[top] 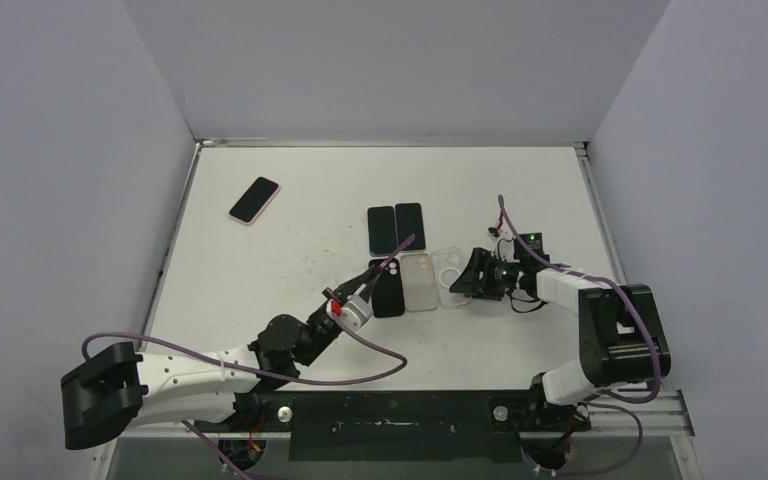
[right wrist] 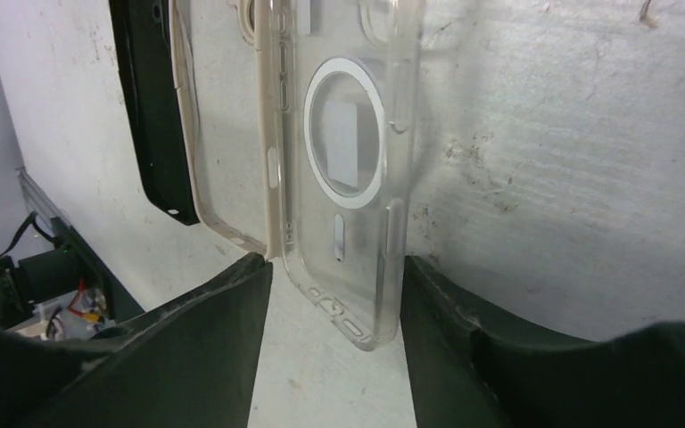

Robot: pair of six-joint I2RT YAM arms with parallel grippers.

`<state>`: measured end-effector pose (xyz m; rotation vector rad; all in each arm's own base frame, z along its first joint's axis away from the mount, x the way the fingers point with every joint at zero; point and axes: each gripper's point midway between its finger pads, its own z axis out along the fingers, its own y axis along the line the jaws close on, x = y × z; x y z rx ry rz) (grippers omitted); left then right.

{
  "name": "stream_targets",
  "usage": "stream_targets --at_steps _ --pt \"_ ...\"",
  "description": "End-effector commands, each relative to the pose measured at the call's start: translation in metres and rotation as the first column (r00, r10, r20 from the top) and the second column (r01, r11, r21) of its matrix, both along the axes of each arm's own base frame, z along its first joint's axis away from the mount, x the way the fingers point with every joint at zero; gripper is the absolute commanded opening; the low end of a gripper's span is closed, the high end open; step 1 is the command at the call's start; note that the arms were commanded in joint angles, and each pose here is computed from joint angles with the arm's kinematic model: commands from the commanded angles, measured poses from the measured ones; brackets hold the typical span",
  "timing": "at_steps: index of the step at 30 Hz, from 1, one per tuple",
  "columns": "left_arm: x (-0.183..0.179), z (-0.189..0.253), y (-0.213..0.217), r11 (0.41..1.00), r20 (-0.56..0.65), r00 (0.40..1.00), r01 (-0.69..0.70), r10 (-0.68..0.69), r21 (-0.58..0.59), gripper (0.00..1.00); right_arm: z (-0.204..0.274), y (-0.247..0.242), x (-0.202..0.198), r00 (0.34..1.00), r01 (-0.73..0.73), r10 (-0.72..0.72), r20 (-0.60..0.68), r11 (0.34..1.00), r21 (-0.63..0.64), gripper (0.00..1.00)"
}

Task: Take the phone out of the phone case
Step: Place the phone case at the center of the board.

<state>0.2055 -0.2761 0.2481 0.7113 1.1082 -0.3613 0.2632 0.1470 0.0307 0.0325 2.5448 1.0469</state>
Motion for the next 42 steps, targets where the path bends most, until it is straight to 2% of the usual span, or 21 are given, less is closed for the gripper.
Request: stream_targets --at_steps 1,8,11,15,22,26,33,37,42 --pt "-0.005 0.041 -0.003 0.992 0.064 0.997 0.042 -0.034 -0.118 0.0 0.012 -0.007 0.021 0.994 0.043 -0.039 0.098 0.998 -0.046 0.6" --pt "-0.005 0.034 -0.012 0.995 0.074 0.996 0.062 -0.056 -0.073 0.0 0.039 -0.03 0.026 0.968 0.197 -0.171 0.185 0.971 -0.133 0.87" --pt "-0.004 0.03 -0.016 0.998 0.083 0.995 0.059 -0.056 -0.036 0.0 0.068 -0.027 0.024 0.942 0.257 -0.234 0.24 0.964 -0.067 0.94" --pt "-0.004 0.027 -0.021 0.998 0.109 0.992 0.063 -0.064 0.01 0.0 0.113 -0.007 0.016 0.913 0.262 -0.27 0.307 0.963 0.068 1.0" --pt "-0.009 0.023 -0.032 0.989 0.193 0.975 0.086 -0.108 0.12 0.0 0.163 0.042 -0.007 0.909 0.199 -0.275 0.313 0.946 0.254 1.0" --pt "-0.013 0.022 -0.036 0.979 0.227 0.964 0.098 -0.138 0.178 0.0 0.181 0.064 -0.016 0.908 0.17 -0.274 0.316 0.932 0.321 1.0" --pt "-0.018 0.019 -0.04 0.965 0.279 0.949 0.079 -0.15 0.251 0.0 0.185 0.108 -0.031 0.929 0.107 -0.221 0.297 0.929 0.355 0.99" --pt "-0.02 0.016 -0.041 0.958 0.295 0.944 0.06 -0.146 0.281 0.0 0.182 0.123 -0.033 0.938 0.097 -0.207 0.279 0.928 0.36 0.94" --pt "-0.022 0.012 -0.042 0.949 0.31 0.94 0.04 -0.143 0.313 0.0 0.181 0.125 -0.03 0.931 0.13 -0.239 0.276 0.923 0.361 0.78"
